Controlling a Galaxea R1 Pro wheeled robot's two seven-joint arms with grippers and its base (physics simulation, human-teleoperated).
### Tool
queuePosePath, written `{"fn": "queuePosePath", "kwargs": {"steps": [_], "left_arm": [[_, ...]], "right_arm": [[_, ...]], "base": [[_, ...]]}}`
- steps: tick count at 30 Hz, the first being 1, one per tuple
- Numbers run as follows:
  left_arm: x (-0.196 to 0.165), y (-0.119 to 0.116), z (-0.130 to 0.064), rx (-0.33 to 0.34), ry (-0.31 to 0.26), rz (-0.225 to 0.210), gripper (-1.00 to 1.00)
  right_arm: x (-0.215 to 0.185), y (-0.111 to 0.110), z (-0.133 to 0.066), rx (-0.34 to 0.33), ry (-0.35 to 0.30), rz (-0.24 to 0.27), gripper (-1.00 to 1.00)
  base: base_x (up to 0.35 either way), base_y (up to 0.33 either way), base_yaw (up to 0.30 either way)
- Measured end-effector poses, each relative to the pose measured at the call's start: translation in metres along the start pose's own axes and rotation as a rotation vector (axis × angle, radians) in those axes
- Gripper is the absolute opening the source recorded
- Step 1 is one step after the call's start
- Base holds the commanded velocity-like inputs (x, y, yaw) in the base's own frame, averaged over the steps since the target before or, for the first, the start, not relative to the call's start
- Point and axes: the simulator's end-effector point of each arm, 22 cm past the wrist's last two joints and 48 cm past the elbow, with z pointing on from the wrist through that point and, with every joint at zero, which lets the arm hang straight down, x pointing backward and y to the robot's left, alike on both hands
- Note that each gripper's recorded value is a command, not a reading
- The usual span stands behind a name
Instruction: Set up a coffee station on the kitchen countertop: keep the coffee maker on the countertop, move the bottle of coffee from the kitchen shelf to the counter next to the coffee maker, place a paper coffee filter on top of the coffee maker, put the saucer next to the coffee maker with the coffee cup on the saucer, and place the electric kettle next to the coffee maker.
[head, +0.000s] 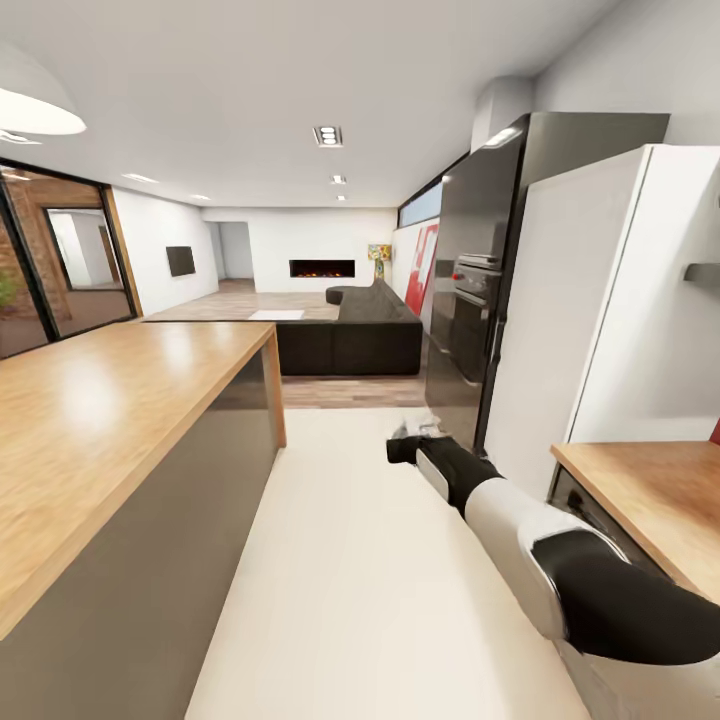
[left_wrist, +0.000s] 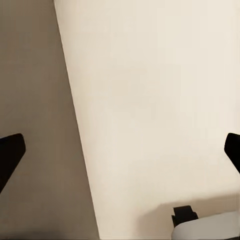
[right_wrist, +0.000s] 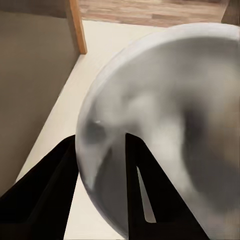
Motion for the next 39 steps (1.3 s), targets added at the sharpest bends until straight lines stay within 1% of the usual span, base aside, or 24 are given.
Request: {"fn": "queuePosePath", "kwargs": {"steps": [1, 2, 3, 4, 5, 7, 8, 9, 10, 12, 13, 14, 17, 20, 21, 23, 25, 29, 31, 35, 39], "left_arm": [[0.0, 0.0, 0.0, 0.002, 0.0, -0.001, 1.0], [0.0, 0.0, 0.0, 0.004, 0.001, -0.003, 1.0], [0.0, 0.0, 0.001, 0.005, 0.003, -0.004, 1.0], [0.003, -0.001, 0.0, 0.006, 0.007, -0.006, 1.0], [0.005, -0.001, 0.0, 0.008, 0.01, -0.006, 1.0], [0.009, -0.003, -0.001, 0.011, 0.017, -0.007, 1.0], [0.026, -0.013, -0.003, 0.029, 0.05, -0.014, 1.0], [0.033, -0.017, -0.003, 0.037, 0.066, -0.018, 1.0], [0.034, -0.018, -0.003, 0.038, 0.067, -0.019, 1.0], [0.036, -0.021, -0.004, 0.043, 0.073, -0.02, 1.0], [0.036, -0.022, -0.004, 0.044, 0.073, -0.02, 1.0], [0.037, -0.022, -0.004, 0.046, 0.073, -0.019, 1.0], [0.036, -0.026, -0.004, 0.052, 0.074, -0.018, 1.0], [0.036, -0.027, -0.004, 0.053, 0.074, -0.017, 1.0], [0.036, -0.027, -0.004, 0.053, 0.074, -0.017, 1.0], [0.036, -0.028, -0.004, 0.054, 0.073, -0.017, 1.0], [0.036, -0.028, -0.004, 0.054, 0.074, -0.017, 1.0], [0.036, -0.028, -0.004, 0.053, 0.074, -0.019, 1.0], [0.036, -0.028, -0.004, 0.053, 0.074, -0.02, 1.0], [0.036, -0.026, -0.004, 0.051, 0.074, -0.02, 1.0], [0.037, -0.027, -0.004, 0.052, 0.075, -0.021, 1.0]], "right_arm": [[0.012, -0.001, 0.004, 0.007, -0.025, 0.004, -1.0], [0.033, -0.003, 0.008, 0.016, -0.072, 0.008, -1.0], [0.04, -0.004, 0.009, 0.017, -0.079, 0.01, -1.0], [0.06, -0.005, 0.01, 0.021, -0.087, 0.012, -1.0], [0.072, -0.004, 0.012, 0.021, -0.081, 0.012, -1.0], [0.112, -0.001, 0.012, 0.018, -0.045, 0.018, -1.0], [0.148, 0.004, 0.009, 0.012, -0.015, 0.005, -1.0], [0.2, 0.01, 0.006, 0.005, 0.046, 0.011, -1.0], [0.198, 0.009, 0.006, 0.004, 0.043, 0.008, -1.0], [0.224, 0.02, 0.002, -0.032, 0.076, 0.008, -1.0], [0.235, 0.03, -0.001, -0.07, 0.09, 0.01, -1.0], [0.245, 0.042, -0.004, -0.121, 0.104, 0.014, -1.0], [0.268, 0.084, -0.017, -0.302, 0.135, 0.032, -1.0], [0.28, 0.116, -0.032, -0.453, 0.156, 0.052, -1.0], [0.283, 0.124, -0.037, -0.491, 0.161, 0.058, -1.0], [0.287, 0.134, -0.043, -0.537, 0.169, 0.068, -1.0], [0.294, 0.138, -0.047, -0.556, 0.199, 0.079, -1.0], [0.319, 0.141, -0.055, -0.566, 0.329, 0.115, -1.0], [0.327, 0.141, -0.059, -0.566, 0.378, 0.136, -1.0], [0.333, 0.142, -0.062, -0.565, 0.41, 0.152, -1.0], [0.34, 0.142, -0.064, -0.564, 0.425, 0.155, -1.0]], "base": [[0.0, 0.0, 0.0], [0.0, 0.0, 0.0], [0.0, 0.0, 0.0], [0.0, 0.0, 0.0], [0.0, 0.0, -0.015], [0.0, 0.0, -0.085], [0.0, 0.0, -0.055], [0.0, 0.0, -0.044], [0.0, 0.0, -0.014], [0.0, 0.0, -0.008], [0.0, 0.0, -0.004], [0.0, 0.0, -0.002], [0.0, 0.0, -0.001], [0.0, 0.0, 0.0], [0.0, 0.0, 0.0], [0.0, 0.0, 0.0], [0.0, 0.0, 0.0], [0.0, 0.0, 0.0], [0.0, 0.0, 0.0], [0.0, 0.0, -0.029], [0.0, 0.0, -0.212]]}}
